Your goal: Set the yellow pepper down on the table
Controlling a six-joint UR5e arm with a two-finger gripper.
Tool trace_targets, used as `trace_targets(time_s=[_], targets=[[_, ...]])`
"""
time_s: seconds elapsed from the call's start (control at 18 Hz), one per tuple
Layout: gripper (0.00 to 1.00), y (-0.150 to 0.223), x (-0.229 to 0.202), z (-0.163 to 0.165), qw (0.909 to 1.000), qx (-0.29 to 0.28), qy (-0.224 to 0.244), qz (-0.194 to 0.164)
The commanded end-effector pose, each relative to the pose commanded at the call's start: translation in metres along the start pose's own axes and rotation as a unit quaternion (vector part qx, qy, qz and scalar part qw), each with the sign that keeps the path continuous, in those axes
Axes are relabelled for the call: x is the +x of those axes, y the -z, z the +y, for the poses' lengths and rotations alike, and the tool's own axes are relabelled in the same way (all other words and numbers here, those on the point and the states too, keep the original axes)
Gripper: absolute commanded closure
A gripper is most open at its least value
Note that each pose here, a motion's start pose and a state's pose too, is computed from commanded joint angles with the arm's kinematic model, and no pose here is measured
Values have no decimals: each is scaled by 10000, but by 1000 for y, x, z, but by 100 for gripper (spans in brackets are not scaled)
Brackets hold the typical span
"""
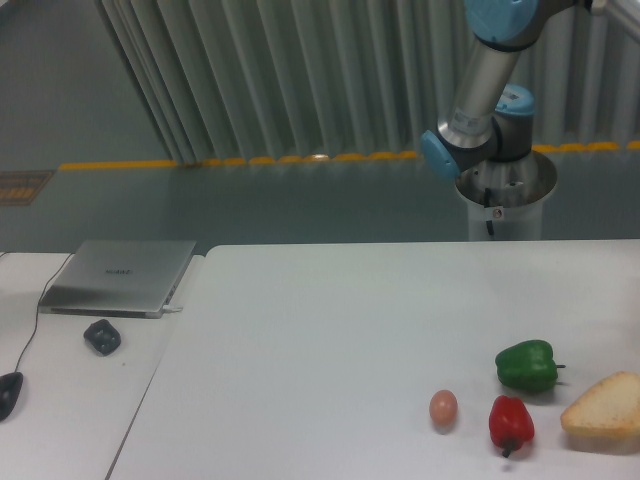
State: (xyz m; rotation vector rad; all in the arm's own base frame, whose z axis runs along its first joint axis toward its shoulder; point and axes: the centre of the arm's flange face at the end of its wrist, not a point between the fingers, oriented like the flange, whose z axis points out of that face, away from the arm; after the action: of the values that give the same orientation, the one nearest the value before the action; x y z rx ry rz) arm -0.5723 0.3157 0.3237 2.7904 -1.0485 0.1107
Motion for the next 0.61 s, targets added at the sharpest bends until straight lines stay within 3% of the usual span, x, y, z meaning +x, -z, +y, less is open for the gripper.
trace_targets(time_s=[0.39,0.61], targets=[[81,27,-3,0,9995,311,-2,12],[81,56,-6,-25,9986,502,110,-80]])
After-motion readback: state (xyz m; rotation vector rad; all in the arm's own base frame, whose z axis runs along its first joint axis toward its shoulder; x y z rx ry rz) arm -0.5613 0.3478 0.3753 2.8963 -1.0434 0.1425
